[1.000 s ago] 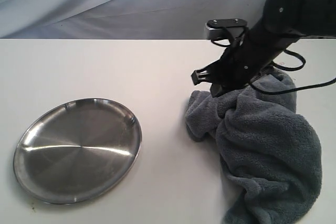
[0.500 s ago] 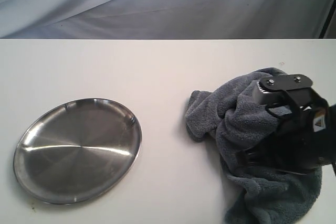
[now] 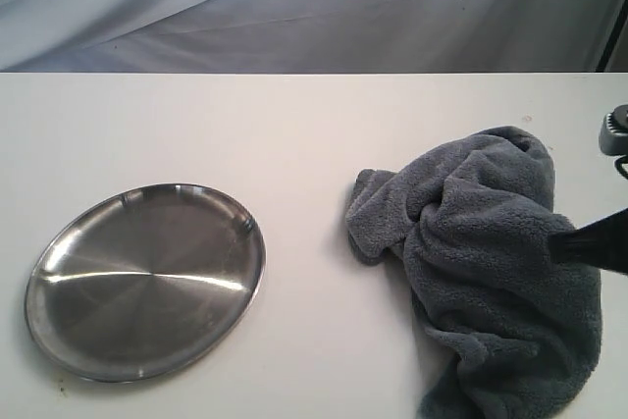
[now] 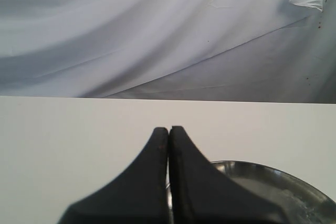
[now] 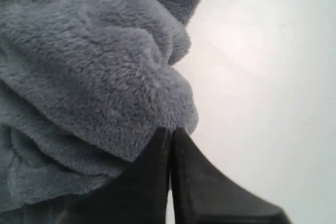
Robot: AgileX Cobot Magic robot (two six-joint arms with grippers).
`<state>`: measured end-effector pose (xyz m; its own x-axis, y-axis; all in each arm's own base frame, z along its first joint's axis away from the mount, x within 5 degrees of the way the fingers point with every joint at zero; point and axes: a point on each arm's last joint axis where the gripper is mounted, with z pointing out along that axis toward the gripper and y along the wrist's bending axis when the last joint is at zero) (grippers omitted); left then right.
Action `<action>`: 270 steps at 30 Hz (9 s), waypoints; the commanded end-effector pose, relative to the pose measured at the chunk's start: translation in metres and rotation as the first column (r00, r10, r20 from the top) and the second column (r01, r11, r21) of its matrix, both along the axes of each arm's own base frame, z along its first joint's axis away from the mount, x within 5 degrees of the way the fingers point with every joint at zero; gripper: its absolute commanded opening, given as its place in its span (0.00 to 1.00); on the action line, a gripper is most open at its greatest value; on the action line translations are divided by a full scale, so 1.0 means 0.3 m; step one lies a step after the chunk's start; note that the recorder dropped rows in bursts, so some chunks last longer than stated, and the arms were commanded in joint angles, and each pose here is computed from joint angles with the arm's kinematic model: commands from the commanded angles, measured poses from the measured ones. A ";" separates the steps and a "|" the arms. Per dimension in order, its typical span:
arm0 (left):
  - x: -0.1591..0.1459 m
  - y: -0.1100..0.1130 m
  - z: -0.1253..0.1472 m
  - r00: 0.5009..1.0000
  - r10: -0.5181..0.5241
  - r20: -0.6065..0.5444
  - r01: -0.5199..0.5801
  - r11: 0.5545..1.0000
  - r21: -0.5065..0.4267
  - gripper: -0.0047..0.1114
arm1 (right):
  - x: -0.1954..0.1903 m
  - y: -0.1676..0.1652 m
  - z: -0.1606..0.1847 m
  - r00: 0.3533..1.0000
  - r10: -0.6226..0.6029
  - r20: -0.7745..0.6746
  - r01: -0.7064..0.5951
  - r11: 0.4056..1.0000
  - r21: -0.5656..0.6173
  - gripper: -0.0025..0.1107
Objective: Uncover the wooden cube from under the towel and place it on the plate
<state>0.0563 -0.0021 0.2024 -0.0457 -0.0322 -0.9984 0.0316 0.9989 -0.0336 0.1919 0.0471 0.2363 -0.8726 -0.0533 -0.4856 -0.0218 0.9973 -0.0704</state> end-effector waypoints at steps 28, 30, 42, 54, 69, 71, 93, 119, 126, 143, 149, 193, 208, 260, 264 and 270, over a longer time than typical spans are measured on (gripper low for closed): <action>0.000 0.000 -0.004 1.000 -0.001 -0.001 0.001 1.000 -0.002 0.05 | 0.231 0.099 0.015 0.970 0.236 0.064 -0.242 0.966 0.093 0.11; 0.000 0.000 -0.004 1.000 -0.001 -0.001 0.001 1.000 -0.002 0.05 | 0.230 0.103 0.015 0.965 0.255 0.064 -0.260 0.960 0.099 0.23; 0.000 0.000 -0.004 1.000 -0.001 -0.001 0.001 1.000 0.000 0.05 | 0.240 0.101 0.021 0.955 0.278 0.101 -0.285 0.956 0.063 0.59; 0.000 0.000 -0.004 1.000 -0.001 -0.001 0.001 1.000 -0.002 0.05 | 0.289 0.114 -0.091 0.959 0.284 0.006 -0.283 0.957 0.056 0.59; 0.000 0.000 -0.004 1.000 -0.001 -0.001 0.001 1.000 0.002 0.05 | 0.287 0.118 -0.145 0.962 0.256 -0.093 -0.248 0.965 0.086 0.44; 0.000 0.000 -0.004 1.000 -0.001 -0.001 0.001 1.000 0.002 0.05 | 0.286 0.117 -0.145 0.962 0.256 -0.097 -0.248 0.965 0.086 0.36; 0.000 0.000 -0.004 1.000 -0.001 -0.001 0.001 1.000 0.000 0.05 | 0.201 0.104 0.090 0.959 0.232 0.164 -0.256 0.955 0.148 0.02; 0.000 0.000 -0.004 1.000 -0.001 -0.001 0.001 1.000 0.000 0.05 | 0.196 0.119 0.349 0.718 -0.081 0.691 -0.257 0.892 0.372 0.02; 0.000 0.000 -0.004 1.000 -0.001 -0.001 0.001 1.000 0.000 0.05 | 0.206 0.111 0.397 0.595 -0.140 0.791 -0.270 0.892 0.361 0.02; 0.000 0.000 -0.004 1.000 -0.001 -0.001 0.001 1.000 0.000 0.05 | 0.344 0.135 0.331 0.385 -0.110 0.916 -0.266 0.937 0.224 0.02; 0.000 0.000 -0.004 1.000 -0.001 -0.001 0.001 1.000 0.000 0.05 | 0.379 0.157 0.330 0.293 -0.138 0.946 -0.322 0.917 0.234 0.02; 0.000 0.000 -0.004 1.000 -0.001 -0.001 0.001 1.000 -0.002 0.05 | 0.549 0.235 -0.164 0.694 0.119 0.710 -0.297 0.946 0.132 0.60; 0.000 0.000 -0.004 1.000 -0.001 -0.001 0.001 1.000 -0.002 0.05 | 0.402 0.199 0.064 0.740 0.336 0.583 -0.393 0.919 -0.031 0.61; 0.000 0.000 -0.004 1.000 -0.001 -0.001 0.001 1.000 -0.002 0.05 | 0.216 0.142 0.032 0.869 0.493 0.034 -0.492 0.870 -0.024 0.60; 0.000 0.000 -0.004 1.000 -0.001 -0.001 0.001 1.000 0.000 0.05 | 0.214 0.142 0.031 0.870 0.492 0.027 -0.492 0.870 -0.020 0.67; 0.000 0.000 -0.004 1.000 -0.001 -0.001 0.001 1.000 0.000 0.05 | 0.222 0.152 0.006 0.879 0.478 0.004 -0.478 0.878 0.020 0.90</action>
<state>0.0563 -0.0021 0.2024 -0.0457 -0.0322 -0.9984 0.0316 0.9989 -0.0336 0.2558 0.0915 0.2417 -0.7359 -0.4543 -0.5021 -0.4945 0.8671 -0.0597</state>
